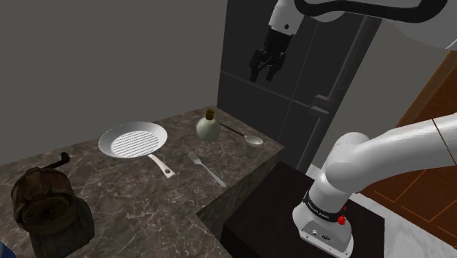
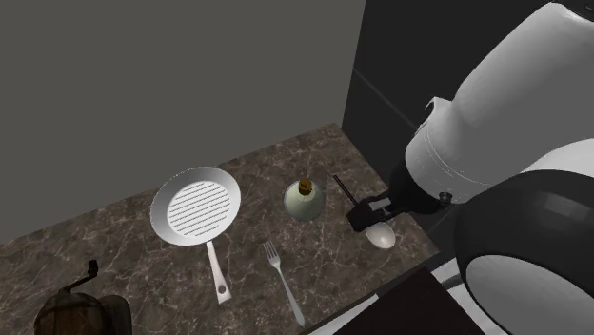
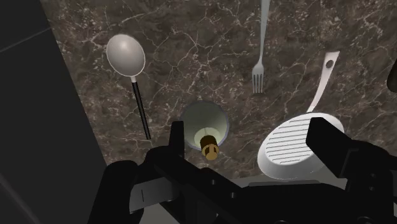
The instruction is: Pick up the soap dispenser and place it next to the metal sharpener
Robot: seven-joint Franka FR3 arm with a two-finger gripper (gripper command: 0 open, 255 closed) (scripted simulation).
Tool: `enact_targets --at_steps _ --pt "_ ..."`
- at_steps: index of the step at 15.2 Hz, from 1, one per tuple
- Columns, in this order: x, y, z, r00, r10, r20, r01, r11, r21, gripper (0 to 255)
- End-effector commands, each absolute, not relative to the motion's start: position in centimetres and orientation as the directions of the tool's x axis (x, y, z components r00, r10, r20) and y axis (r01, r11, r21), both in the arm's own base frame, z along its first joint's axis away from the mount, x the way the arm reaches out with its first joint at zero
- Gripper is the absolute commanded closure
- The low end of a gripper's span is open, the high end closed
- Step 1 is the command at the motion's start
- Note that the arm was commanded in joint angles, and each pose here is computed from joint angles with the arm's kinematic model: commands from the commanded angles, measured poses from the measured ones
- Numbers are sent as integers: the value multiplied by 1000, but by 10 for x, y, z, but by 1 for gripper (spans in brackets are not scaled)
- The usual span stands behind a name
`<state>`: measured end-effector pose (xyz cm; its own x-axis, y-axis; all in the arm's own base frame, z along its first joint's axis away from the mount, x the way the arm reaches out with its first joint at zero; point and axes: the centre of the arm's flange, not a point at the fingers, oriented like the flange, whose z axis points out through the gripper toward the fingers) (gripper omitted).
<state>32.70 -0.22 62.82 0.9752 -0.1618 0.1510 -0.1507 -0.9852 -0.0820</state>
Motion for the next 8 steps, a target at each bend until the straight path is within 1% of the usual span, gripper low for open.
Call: enact_targets --at_steps 1,8 --pt "327 -2 628 975 -162 151 -151 -985 -82 0" --pt "401 -3 568 977 -170 129 -162 -984 -71 0"
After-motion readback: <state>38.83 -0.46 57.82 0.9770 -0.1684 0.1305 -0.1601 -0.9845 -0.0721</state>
